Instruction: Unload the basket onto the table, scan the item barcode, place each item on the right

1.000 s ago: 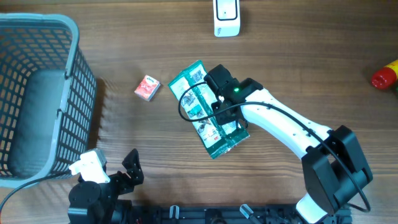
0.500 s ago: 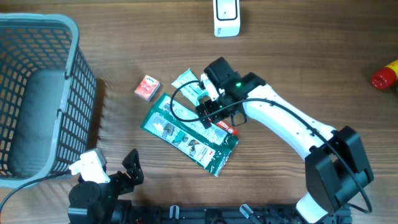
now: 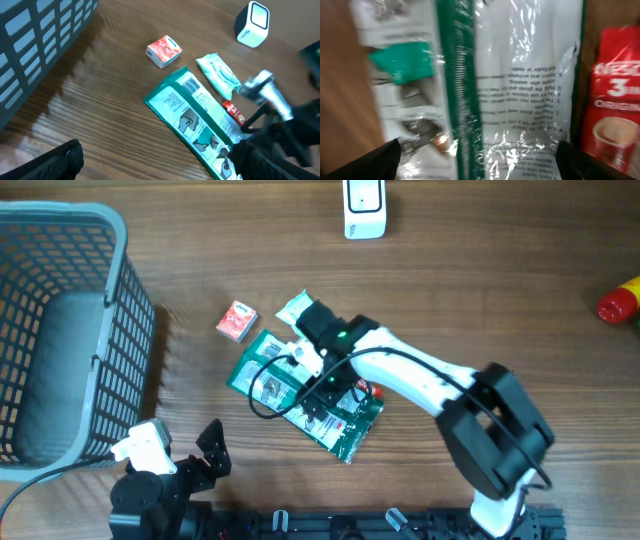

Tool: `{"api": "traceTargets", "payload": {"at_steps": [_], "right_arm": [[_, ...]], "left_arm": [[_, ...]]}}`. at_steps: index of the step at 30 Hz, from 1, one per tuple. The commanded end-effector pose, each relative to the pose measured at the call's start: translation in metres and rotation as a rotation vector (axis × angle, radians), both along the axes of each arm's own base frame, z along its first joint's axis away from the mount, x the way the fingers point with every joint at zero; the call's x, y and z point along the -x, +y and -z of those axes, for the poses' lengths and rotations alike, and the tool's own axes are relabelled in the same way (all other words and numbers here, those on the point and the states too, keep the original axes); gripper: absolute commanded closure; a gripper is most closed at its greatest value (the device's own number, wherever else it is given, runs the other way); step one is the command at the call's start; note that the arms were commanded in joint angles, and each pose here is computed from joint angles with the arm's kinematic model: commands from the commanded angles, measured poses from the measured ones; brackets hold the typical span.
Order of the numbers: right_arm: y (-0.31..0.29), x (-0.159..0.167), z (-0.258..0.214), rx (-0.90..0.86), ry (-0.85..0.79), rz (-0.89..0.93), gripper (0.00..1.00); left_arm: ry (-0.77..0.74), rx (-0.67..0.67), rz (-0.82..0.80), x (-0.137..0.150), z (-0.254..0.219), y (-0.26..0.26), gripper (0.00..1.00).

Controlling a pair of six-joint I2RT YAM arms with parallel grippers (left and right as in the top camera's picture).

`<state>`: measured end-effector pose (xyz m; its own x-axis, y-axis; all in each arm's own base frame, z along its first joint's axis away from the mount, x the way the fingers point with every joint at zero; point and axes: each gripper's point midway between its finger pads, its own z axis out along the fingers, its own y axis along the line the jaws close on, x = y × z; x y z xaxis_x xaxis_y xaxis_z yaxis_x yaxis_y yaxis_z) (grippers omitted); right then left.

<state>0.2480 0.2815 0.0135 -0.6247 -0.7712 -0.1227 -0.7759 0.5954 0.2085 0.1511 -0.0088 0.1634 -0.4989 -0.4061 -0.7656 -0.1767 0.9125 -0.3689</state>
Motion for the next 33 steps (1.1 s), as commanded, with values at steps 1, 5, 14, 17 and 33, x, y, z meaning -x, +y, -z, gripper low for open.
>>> {"api": "traceTargets", "payload": {"at_steps": [1, 5, 14, 17, 33], "right_arm": [[-0.01, -0.009, 0.017, 0.076, -0.019, 0.01, 0.0], [-0.025, -0.016, 0.034, 0.176, -0.045, 0.061, 0.0], [-0.028, -0.02, 0.003, 0.172, -0.051, 0.127, 0.0], [-0.019, -0.023, -0.014, 0.105, -0.075, 0.105, 0.0], [-0.048, 0.01, 0.044, 0.08, 0.115, 0.184, 0.02]], "left_arm": [[-0.001, -0.015, 0.008, 0.0, 0.0, 0.0, 0.0], [-0.001, -0.015, 0.008, 0.0, 0.0, 0.0, 0.0], [-0.001, -0.015, 0.008, 0.0, 0.0, 0.0, 0.0], [-0.001, -0.015, 0.008, 0.0, 0.0, 0.0, 0.0], [-0.001, -0.015, 0.008, 0.0, 0.0, 0.0, 0.0]]}}
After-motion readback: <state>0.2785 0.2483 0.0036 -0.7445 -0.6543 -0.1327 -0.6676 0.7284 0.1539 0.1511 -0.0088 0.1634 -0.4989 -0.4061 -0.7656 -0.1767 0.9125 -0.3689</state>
